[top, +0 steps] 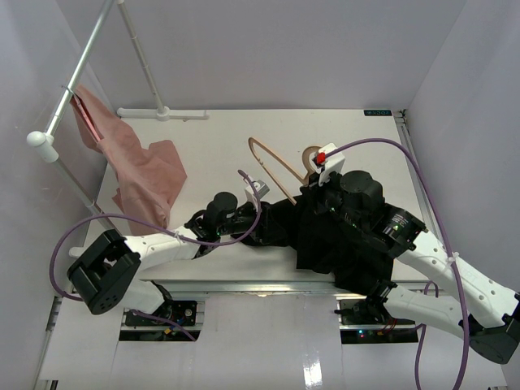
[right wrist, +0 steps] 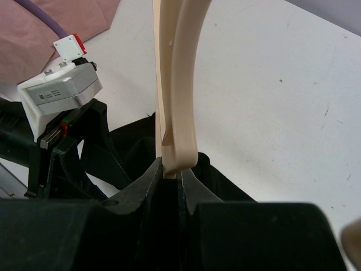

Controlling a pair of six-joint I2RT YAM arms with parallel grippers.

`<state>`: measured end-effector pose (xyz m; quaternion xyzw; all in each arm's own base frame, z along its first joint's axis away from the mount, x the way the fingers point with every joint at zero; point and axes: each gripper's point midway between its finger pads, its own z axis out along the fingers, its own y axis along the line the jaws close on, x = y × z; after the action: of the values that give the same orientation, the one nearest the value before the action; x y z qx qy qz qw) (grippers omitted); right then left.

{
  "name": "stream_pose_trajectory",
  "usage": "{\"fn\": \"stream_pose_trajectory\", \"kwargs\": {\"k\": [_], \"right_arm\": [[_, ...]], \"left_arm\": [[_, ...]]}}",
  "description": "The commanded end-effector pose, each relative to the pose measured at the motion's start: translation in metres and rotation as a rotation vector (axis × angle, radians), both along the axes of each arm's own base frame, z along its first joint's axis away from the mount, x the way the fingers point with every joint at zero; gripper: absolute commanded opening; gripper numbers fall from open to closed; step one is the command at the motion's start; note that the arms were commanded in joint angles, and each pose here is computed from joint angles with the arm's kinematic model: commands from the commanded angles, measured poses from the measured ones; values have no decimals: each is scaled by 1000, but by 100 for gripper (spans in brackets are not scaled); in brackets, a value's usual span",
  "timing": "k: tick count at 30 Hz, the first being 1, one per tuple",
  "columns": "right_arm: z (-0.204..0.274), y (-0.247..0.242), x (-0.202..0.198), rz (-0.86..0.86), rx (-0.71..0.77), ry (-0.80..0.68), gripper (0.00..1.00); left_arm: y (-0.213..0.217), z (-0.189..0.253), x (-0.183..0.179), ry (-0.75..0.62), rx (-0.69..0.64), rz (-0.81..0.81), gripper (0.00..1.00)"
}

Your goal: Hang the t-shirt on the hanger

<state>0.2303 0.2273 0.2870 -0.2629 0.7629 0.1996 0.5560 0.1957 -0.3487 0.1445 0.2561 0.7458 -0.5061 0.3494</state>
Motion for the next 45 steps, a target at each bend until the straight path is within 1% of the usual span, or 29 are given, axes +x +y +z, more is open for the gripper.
{"fn": "stream_pose_trajectory", "kwargs": {"k": [1, 7, 13, 17, 19, 22, 23, 24, 27, 28, 30, 31, 34, 35, 37, 38, 42, 45], "right_arm": [[23, 1, 6, -26, 69, -65, 8], [23, 3, 5, -15, 77, -64, 8], [20, 2, 4, -13, 78, -62, 8], [18, 2, 3, -10, 78, -60, 8], [18, 1, 2, -10, 80, -61, 8], [18, -1, 0, -9, 82, -61, 8], [18, -1, 0, -9, 82, -61, 8], [18, -2, -1, -9, 84, -63, 8], [19, -6, -3, -13, 86, -66, 8], [19, -9, -5, -12, 85, -71, 8], [19, -11, -8, 1, 73, -85, 8], [20, -14, -12, 19, 69, -103, 8], [20, -21, -22, 48, 76, -135, 8], [20, -23, -25, 51, 83, -139, 8], [21, -27, -34, 79, 100, -151, 8], [24, -30, -40, 92, 113, -159, 8], [23, -40, -50, 99, 118, -161, 8], [21, -45, -56, 108, 104, -145, 8]], "left_arm": [[-10, 20, 6, -58, -54, 27, 61], [-15, 13, 15, -43, -12, 73, 59], [-21, 1, 20, -31, 33, 94, 55], [-23, -1, 26, -38, 61, 132, 48], [-22, -1, 29, -40, 67, 147, 37], [-19, 1, 32, -42, 76, 172, 10], [-19, 1, 33, -43, 79, 181, 4], [-18, 1, 35, -41, 84, 190, 0], [-10, 3, 42, -40, 128, 246, 0], [-3, 2, 47, -42, 159, 288, 0], [5, 14, 58, -59, 170, 345, 0], [16, 25, 68, -74, 187, 407, 0], [39, 45, 90, -59, 206, 496, 0], [44, 38, 86, -34, 238, 497, 0], [64, 52, 101, -32, 282, 584, 0], [66, 69, 106, -51, 268, 596, 0], [81, 93, 115, -46, 230, 606, 0], [90, 111, 126, -49, 226, 620, 0]]}}
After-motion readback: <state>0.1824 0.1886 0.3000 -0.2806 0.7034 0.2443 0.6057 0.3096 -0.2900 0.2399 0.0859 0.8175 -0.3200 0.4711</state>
